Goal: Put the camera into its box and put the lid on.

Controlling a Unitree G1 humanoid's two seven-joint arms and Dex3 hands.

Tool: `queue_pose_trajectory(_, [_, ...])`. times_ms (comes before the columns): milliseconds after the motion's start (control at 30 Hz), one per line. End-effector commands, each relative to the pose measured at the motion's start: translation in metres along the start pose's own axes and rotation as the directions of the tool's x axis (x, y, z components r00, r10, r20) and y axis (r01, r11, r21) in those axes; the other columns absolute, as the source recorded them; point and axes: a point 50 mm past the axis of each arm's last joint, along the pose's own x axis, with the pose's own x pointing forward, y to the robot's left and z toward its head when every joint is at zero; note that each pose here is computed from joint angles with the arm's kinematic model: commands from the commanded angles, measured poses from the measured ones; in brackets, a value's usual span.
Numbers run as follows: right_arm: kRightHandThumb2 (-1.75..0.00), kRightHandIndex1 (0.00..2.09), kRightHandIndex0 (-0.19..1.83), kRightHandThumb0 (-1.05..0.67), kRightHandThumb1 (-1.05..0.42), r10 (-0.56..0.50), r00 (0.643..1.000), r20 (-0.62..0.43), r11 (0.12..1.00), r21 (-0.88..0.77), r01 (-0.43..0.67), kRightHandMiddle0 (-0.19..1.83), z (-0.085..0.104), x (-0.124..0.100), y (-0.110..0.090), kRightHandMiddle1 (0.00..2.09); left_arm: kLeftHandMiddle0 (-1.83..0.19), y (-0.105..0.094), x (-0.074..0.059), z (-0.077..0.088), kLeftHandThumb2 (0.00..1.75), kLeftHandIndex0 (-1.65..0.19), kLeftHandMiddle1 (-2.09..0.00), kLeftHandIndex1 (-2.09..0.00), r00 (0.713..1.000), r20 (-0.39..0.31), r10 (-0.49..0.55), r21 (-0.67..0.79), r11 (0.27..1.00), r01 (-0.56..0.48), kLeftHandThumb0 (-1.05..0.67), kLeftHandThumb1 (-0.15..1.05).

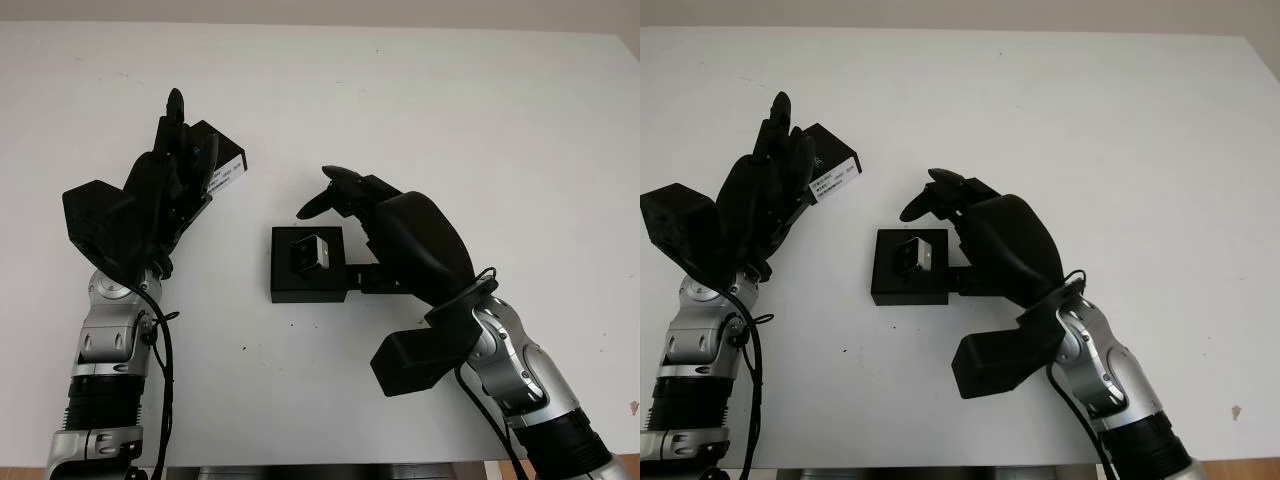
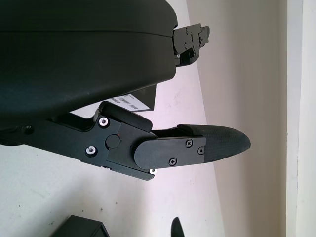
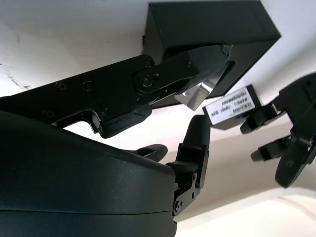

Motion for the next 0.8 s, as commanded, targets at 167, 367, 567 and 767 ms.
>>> queue_pose_trajectory(167, [-0.05,0.11,0.26,-0.8,-0.95,0.02,1.0,0.003,1.0,-0.019,-0.02,0.24,0.0026,-0.0029,-0.0041,0.81,0.19,0.001,-0.0015,-0.0009,0.47,0.19,0.0,0.0,1.0,-0.005,0.0,0.009,1.0,0.0,-0.74,1.05])
queue_pose_trajectory(367, [-0.05,0.11,0.27,-0.78,-0.96,0.018,1.0,-0.004,1.0,-0.019,-0.018,0.29,0.0017,-0.0022,-0.0021,0.8,0.19,0.0013,-0.0018,-0.0005,0.46,0.19,0.0,0.0,1.0,-0.007,-0.004,0.005,1.0,0.004,-0.75,1.05])
queue_pose_trajectory(567, [-0.06,0.12,0.3,-0.72,-0.97,-0.007,1.0,-0.012,1.0,-0.008,0.007,0.36,0.0012,-0.0015,0.0003,0.83,0.19,0.0012,-0.0022,-0.0011,0.46,0.19,0.0,0.0,1.0,-0.012,-0.003,0.006,1.0,0.003,-0.75,1.05])
queue_pose_trajectory(767, [-0.06,0.13,0.33,-0.69,-0.98,-0.021,1.0,-0.014,1.0,-0.004,0.021,0.39,-0.0001,-0.0008,0.0019,0.89,0.19,0.0008,-0.0025,-0.0013,0.45,0.19,0.0,0.0,1.0,-0.017,0.001,-0.001,1.0,-0.001,-0.77,1.05])
